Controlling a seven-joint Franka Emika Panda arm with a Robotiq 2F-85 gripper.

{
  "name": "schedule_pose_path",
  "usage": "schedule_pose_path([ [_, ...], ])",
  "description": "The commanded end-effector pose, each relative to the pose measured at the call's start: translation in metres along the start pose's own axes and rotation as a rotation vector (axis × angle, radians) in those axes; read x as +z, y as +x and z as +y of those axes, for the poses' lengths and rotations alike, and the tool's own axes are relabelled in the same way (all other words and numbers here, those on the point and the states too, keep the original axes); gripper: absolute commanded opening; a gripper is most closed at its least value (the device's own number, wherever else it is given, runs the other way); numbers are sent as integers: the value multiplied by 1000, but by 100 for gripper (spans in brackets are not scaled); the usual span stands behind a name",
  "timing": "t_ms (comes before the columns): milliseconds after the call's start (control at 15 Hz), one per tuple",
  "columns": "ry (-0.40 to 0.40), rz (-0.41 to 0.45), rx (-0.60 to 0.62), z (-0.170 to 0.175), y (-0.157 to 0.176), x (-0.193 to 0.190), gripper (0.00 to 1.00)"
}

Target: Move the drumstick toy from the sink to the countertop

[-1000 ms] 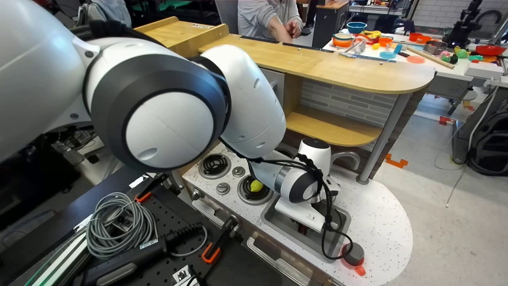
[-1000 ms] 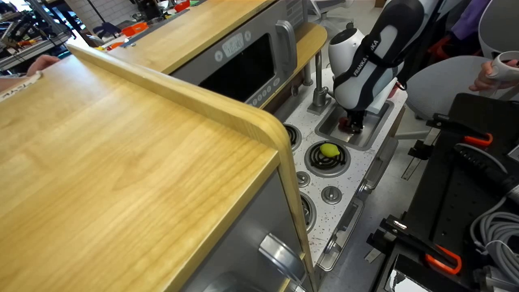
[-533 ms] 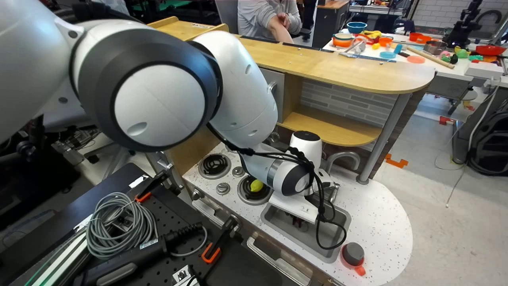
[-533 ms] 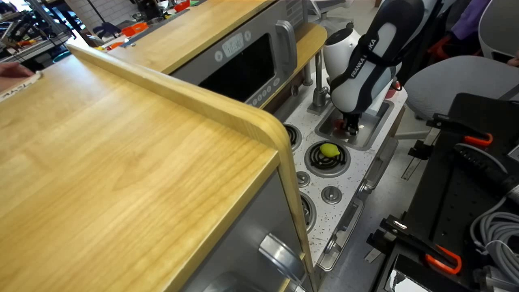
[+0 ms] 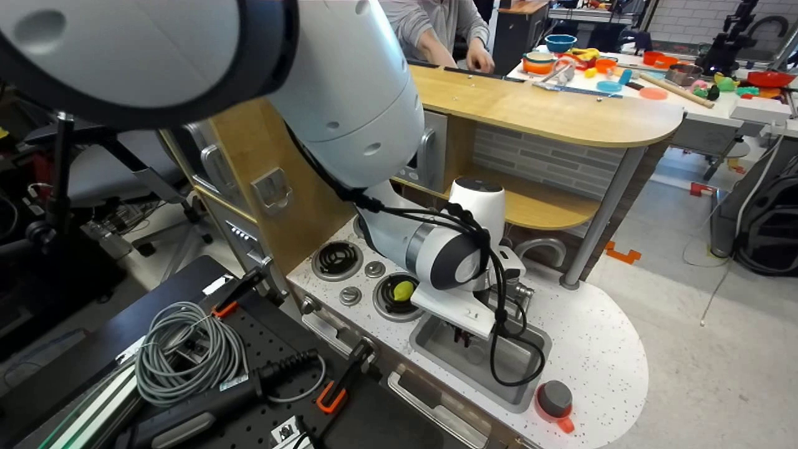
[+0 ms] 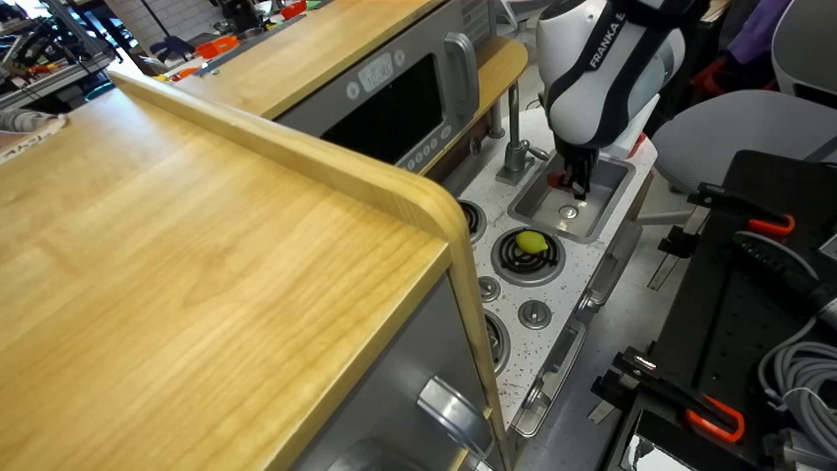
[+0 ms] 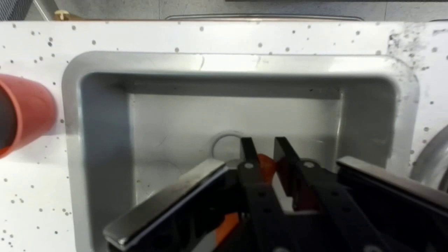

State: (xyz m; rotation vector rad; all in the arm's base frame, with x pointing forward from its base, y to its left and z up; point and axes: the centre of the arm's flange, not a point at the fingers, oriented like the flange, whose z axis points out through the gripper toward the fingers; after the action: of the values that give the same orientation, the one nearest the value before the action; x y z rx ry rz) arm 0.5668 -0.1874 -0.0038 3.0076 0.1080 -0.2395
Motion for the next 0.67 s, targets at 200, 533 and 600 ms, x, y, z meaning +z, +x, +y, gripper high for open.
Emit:
schedule_pose_path([
  [200, -22, 24, 98, 35, -36, -57, 5],
  [533, -18, 58, 275, 99, -36, -78, 5],
  [600, -16, 66, 304, 109, -37, -80, 5],
])
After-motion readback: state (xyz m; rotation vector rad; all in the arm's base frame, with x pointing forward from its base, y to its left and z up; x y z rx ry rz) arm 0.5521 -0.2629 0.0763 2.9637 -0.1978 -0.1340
